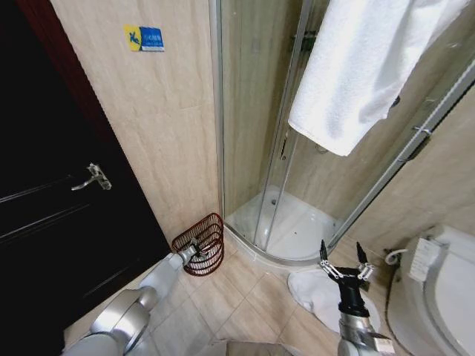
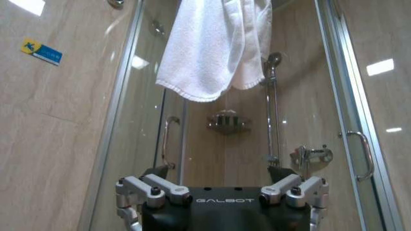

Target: Discard the used towel into the hamper.

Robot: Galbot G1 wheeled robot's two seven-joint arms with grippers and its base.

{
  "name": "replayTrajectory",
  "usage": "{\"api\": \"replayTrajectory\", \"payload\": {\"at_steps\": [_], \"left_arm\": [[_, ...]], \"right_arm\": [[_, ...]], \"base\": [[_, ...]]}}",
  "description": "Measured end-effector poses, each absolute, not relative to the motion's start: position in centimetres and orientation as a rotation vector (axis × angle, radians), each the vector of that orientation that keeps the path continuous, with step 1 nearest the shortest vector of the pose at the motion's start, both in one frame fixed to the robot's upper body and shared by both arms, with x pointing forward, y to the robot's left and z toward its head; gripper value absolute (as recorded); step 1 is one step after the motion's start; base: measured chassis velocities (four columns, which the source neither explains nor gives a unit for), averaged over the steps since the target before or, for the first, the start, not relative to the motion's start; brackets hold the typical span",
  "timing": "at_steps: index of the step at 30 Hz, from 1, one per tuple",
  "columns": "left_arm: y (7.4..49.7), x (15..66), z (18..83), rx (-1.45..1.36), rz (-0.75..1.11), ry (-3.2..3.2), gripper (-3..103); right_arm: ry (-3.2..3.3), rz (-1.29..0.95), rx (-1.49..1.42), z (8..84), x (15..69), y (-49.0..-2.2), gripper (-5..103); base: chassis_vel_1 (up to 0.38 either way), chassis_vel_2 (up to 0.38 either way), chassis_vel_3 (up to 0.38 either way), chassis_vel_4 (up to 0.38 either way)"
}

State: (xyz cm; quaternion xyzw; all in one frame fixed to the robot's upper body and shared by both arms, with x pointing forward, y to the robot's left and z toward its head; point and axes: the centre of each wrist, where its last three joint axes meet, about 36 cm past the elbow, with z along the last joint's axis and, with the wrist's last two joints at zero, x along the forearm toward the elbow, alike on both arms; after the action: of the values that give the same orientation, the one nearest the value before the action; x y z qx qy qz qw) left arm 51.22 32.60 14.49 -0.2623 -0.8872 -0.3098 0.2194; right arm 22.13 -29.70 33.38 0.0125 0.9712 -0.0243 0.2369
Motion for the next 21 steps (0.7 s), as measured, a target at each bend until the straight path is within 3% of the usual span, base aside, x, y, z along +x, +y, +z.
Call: {"api": "replayTrajectory", "payload": {"at_steps": [9, 13, 21], "left_arm": [[31.1, 46.8, 14.9, -0.506, -0.543, -2.578, 100], [30.7, 43.6, 17.2, -0.419, -0.296, -2.617, 100], [30.5, 38.2, 21.3, -0.352, -0.043, -2.675, 100]], "right_arm": [[2.659, -0.065, 0.034, 34.1, 22.4, -29.7, 100], [2.664, -0.055, 0.032, 35.0, 22.8, -29.7, 100], [2.65, -0.068, 0.033, 37.1, 23.9, -29.5, 100]], "base": [[0.0, 0.0, 0.0, 0.0], [0.0, 0.0, 0.0, 0.0], [0.0, 0.0, 0.0, 0.0]]}}
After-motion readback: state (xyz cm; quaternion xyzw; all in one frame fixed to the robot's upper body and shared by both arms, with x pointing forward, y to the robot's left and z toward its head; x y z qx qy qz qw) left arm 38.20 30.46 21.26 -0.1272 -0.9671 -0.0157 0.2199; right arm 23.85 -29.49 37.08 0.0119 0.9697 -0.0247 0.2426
